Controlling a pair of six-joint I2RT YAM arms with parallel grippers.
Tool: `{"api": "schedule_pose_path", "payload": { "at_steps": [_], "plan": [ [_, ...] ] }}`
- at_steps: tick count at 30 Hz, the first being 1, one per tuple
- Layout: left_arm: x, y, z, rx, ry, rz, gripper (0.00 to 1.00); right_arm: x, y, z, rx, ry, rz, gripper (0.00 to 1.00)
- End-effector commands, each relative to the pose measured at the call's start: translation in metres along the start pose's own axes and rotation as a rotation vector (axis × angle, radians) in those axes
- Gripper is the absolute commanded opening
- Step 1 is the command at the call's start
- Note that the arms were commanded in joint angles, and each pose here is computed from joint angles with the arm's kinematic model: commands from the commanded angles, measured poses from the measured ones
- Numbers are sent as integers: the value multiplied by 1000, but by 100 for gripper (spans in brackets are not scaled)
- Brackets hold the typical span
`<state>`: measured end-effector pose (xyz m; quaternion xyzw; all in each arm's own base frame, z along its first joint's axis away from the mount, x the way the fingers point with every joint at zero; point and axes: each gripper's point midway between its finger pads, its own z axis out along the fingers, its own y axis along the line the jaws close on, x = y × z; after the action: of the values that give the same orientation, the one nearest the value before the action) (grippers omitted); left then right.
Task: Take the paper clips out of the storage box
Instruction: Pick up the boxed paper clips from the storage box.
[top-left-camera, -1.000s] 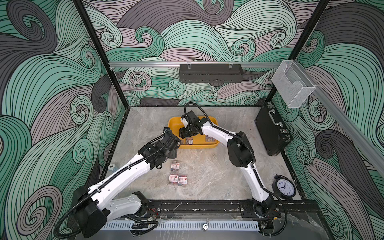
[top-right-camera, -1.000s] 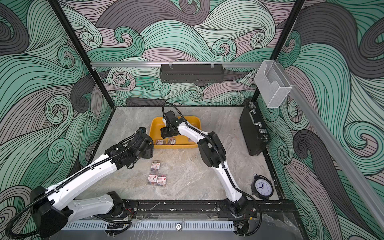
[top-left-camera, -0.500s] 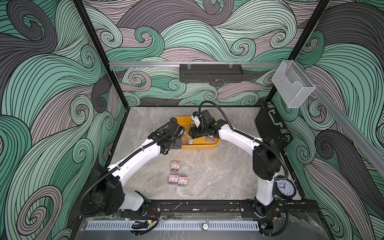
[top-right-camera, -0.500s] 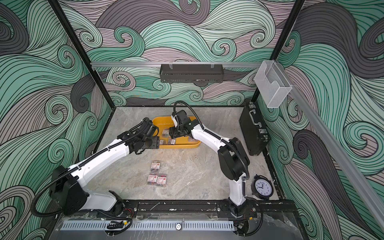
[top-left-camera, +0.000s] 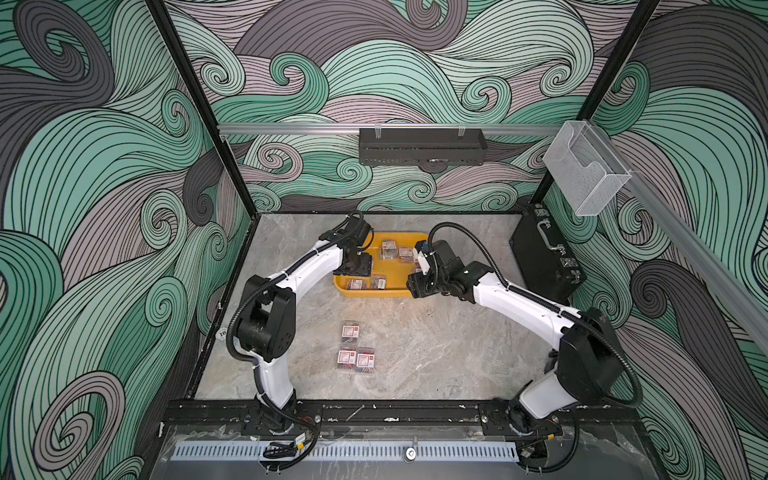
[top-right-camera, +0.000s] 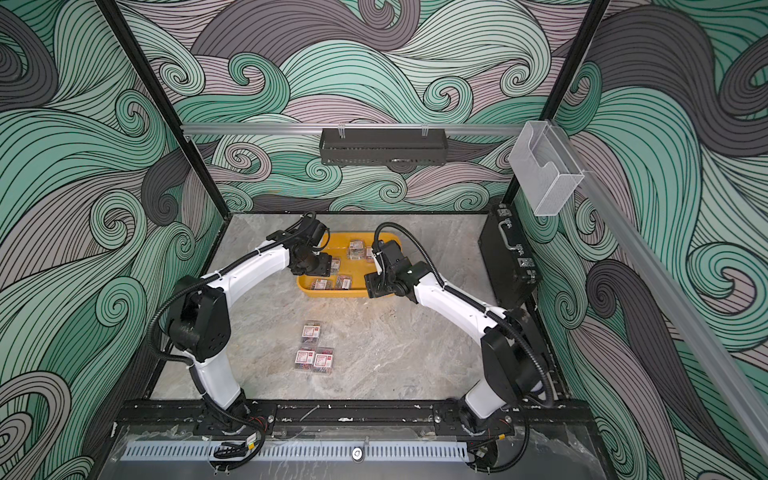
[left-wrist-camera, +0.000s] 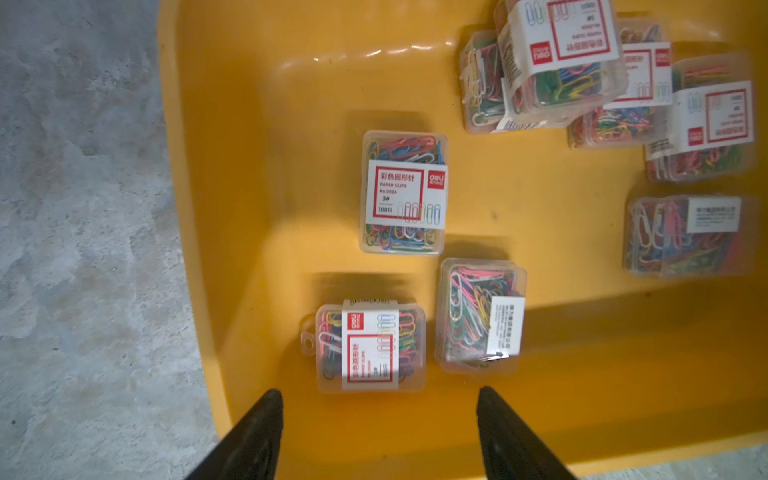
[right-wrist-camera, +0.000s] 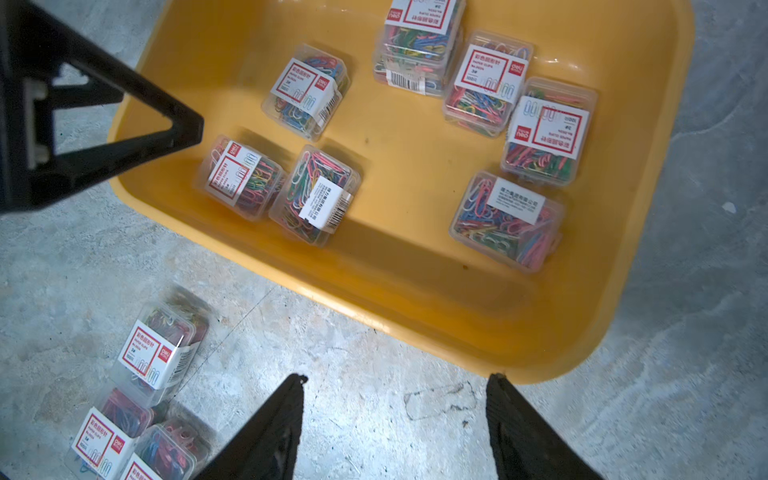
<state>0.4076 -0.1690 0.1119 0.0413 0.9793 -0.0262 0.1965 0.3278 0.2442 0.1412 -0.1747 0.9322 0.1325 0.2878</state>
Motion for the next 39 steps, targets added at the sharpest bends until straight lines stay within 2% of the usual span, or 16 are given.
{"api": "schedule_pose_path", "payload": {
  "at_steps": [1,21,39],
  "plan": [
    [-7,-1,6,34,52,27,71,3,-14,-11,39,-25,39,70],
    [-32,-11,75,82,142,64,71,8,-24,-17,50,-33,57,72],
    [-35,-9,97,55,152,65,66,7,-22,-12,46,-16,49,72]
  ]
}}
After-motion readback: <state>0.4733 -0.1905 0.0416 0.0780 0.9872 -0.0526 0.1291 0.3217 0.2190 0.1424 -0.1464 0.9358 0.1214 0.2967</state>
